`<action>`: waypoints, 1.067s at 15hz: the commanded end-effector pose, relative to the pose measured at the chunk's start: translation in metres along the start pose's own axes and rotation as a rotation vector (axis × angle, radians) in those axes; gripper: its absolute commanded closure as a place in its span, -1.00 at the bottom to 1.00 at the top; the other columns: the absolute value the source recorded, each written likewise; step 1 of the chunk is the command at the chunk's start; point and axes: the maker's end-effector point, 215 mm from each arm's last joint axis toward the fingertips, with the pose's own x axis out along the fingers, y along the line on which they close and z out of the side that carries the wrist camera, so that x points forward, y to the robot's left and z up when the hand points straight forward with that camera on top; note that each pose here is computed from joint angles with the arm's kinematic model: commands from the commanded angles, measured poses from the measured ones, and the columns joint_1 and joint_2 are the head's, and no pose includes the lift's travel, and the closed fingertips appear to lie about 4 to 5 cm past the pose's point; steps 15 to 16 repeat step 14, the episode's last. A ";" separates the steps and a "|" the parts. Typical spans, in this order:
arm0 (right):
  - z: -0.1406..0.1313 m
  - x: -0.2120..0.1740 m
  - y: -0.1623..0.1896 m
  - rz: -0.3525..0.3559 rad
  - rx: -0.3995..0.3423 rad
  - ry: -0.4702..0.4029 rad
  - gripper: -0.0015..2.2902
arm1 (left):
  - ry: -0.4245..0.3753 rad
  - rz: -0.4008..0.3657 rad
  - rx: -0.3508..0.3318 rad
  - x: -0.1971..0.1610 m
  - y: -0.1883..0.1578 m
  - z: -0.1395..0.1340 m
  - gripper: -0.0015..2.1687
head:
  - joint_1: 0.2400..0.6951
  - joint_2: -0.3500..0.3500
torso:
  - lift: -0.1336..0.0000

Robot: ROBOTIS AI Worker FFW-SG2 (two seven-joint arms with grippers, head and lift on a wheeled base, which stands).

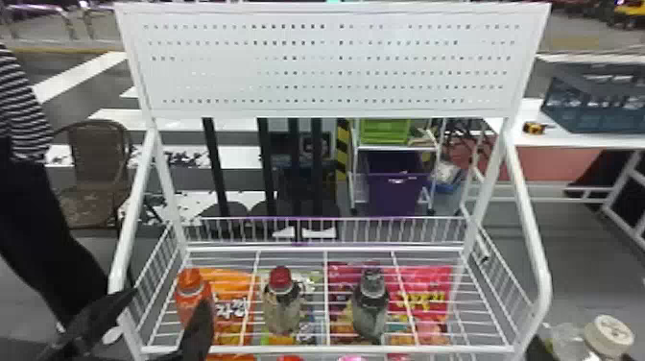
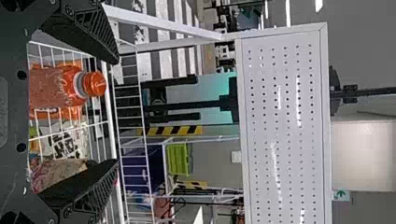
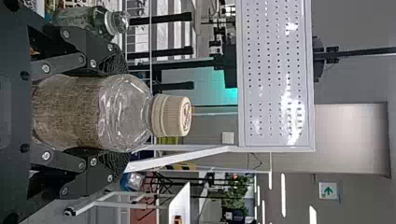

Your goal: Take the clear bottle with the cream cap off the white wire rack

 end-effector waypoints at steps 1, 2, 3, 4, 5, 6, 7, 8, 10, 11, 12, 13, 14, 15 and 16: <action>0.003 -0.001 0.000 0.000 0.000 -0.006 0.16 | -0.003 0.002 0.001 -0.002 0.001 0.002 -0.87 | 0.14 0.00 | 1.00; 0.005 -0.001 0.001 0.002 0.001 -0.009 0.16 | -0.006 0.002 0.001 -0.002 0.001 0.004 -0.87 | 0.14 0.00 | 1.00; 0.006 0.000 0.002 0.003 -0.001 -0.011 0.16 | -0.006 0.001 0.001 -0.002 0.001 0.003 -0.87 | 0.14 0.00 | 1.00; 0.006 -0.001 0.002 0.004 -0.001 -0.010 0.16 | -0.006 0.001 0.000 -0.003 0.001 0.004 -0.87 | 0.14 0.00 | 1.00; 0.007 -0.001 0.001 0.003 -0.001 -0.010 0.16 | -0.003 0.001 0.001 -0.003 0.001 0.003 -0.87 | 0.14 0.00 | 1.00; 0.007 -0.001 0.002 0.005 -0.001 -0.010 0.16 | -0.005 0.001 0.001 -0.003 0.001 0.003 -0.87 | 0.14 0.00 | 1.00; 0.008 -0.001 0.002 0.008 -0.003 -0.011 0.16 | -0.006 -0.001 0.001 -0.003 0.000 0.004 -0.87 | 0.14 0.00 | 1.00; 0.009 -0.001 0.003 0.012 -0.003 -0.015 0.16 | -0.009 -0.001 0.001 -0.002 0.000 0.006 -0.87 | 0.14 0.00 | 1.00; 0.013 -0.001 0.003 0.013 -0.005 -0.019 0.16 | -0.011 -0.001 0.001 -0.003 0.000 0.007 -0.87 | 0.14 0.00 | 1.00; 0.011 0.000 0.003 0.012 -0.005 -0.016 0.16 | -0.012 -0.001 0.001 -0.003 0.000 0.007 -0.87 | 0.14 0.00 | 1.00; 0.009 0.000 0.003 0.012 -0.002 -0.010 0.16 | -0.012 -0.001 0.001 -0.003 0.000 0.007 -0.87 | 0.14 0.00 | 1.00; 0.008 0.000 0.003 0.013 -0.004 -0.010 0.16 | -0.009 0.002 -0.001 -0.003 0.001 0.006 -0.87 | 0.14 0.00 | 1.00; 0.006 0.000 0.003 0.013 -0.001 -0.005 0.16 | -0.011 0.002 -0.001 -0.003 0.001 0.007 -0.87 | 0.14 0.00 | 1.00; 0.006 0.000 0.003 0.013 -0.001 -0.005 0.16 | -0.011 0.002 -0.001 -0.003 0.001 0.007 -0.87 | 0.14 0.00 | 1.00; 0.006 0.000 0.003 0.013 -0.001 -0.005 0.16 | -0.011 0.002 -0.001 -0.003 0.001 0.007 -0.87 | 0.14 0.00 | 1.00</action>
